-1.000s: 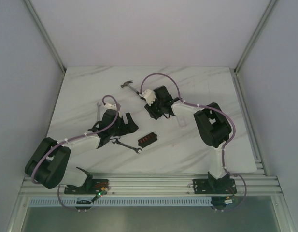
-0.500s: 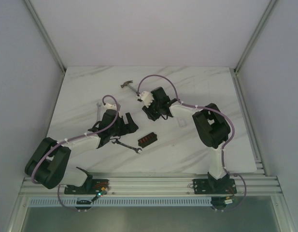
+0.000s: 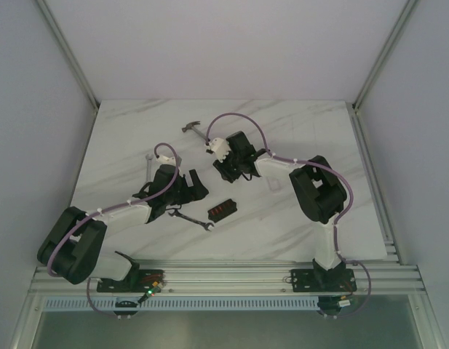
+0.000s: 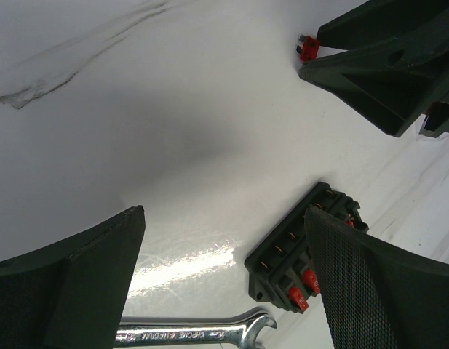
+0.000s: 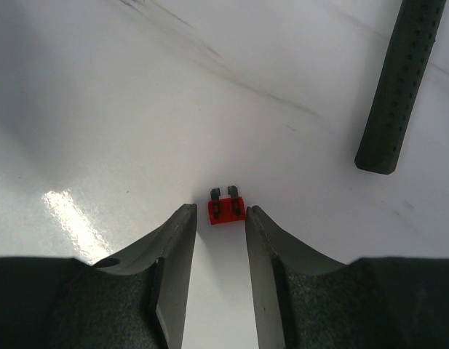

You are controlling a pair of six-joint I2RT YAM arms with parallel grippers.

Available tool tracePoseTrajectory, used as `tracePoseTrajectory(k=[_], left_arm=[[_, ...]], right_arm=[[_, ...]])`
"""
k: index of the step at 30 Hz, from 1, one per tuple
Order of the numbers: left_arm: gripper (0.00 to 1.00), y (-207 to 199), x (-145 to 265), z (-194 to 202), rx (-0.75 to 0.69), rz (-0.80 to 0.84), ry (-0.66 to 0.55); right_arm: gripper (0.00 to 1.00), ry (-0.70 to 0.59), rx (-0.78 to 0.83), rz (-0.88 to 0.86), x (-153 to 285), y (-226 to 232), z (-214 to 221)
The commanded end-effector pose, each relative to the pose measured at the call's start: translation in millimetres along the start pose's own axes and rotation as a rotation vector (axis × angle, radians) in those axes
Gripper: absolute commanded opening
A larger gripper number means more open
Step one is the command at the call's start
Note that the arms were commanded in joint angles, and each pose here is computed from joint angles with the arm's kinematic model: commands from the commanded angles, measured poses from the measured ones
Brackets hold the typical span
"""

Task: Snap on the fuse box
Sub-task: Pick up the fuse from the center of the board.

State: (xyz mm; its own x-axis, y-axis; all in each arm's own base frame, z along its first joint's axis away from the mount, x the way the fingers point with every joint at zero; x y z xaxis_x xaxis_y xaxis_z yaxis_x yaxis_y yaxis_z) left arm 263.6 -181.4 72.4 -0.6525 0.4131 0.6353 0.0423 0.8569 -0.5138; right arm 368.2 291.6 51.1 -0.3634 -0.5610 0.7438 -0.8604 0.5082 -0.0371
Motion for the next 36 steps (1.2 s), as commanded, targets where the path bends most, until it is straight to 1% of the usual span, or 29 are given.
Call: tracePoseTrajectory(k=[1, 8, 12, 18, 24, 27, 33, 36], left_arm=[[1.0, -7.6, 1.6, -11.4, -0.002, 0.03, -0.04], [1.0, -7.6, 1.5, -11.4, -0.002, 0.03, -0.04], [1.0, -7.2, 2.0, -12.8, 0.001, 0.026, -0.048], [1.0, -8.8, 2.1, -17.3, 0.022, 0.034, -0.068], [0.99, -16.3, 1.9, -35.5, 0.09, 0.105, -0.129], [0.95, -23.7, -0.2, -44.9, 0.146, 0.153, -0.15], [0.82, -38.2, -12.1, -53.9, 0.196, 0.225, -0.148], [0.74, -42.5, -15.7, -56.7, 0.21, 0.248, -0.15]], right_arm=[[0.39, 0.092, 0.018, -0.021, -9.5, 3.9, 22.3], [0.3, 0.106, 0.017, -0.042, -12.8, 5.7, 24.8], [0.27, 0.102, 0.005, -0.037, -9.2, 6.9, 23.7], [0.23, 0.042, -0.022, -0.031, 4.2, 11.9, 15.6], [0.23, -0.032, -0.043, -0.04, 18.8, 18.7, 5.8], [0.23, -0.069, -0.051, -0.05, 24.7, 21.9, 0.0], [0.23, -0.16, -0.058, -0.079, 39.2, 29.7, -16.8], [0.23, -0.205, -0.059, -0.091, 46.9, 33.2, -23.8]])
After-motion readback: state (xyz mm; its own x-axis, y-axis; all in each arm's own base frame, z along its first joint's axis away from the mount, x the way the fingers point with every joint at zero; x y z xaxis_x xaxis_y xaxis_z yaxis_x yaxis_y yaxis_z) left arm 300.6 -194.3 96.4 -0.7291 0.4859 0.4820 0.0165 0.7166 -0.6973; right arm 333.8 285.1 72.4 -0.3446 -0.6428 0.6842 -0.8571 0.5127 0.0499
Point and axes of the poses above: each gripper's point midway between its finger pads, its own x axis back along the fingers, its own y axis along the line the jaws close on, z = x × y, the point moved 4 cm from there along x, back along the fingers, and after that the axes turned 1 degree about -x, right-handed, at the moved point
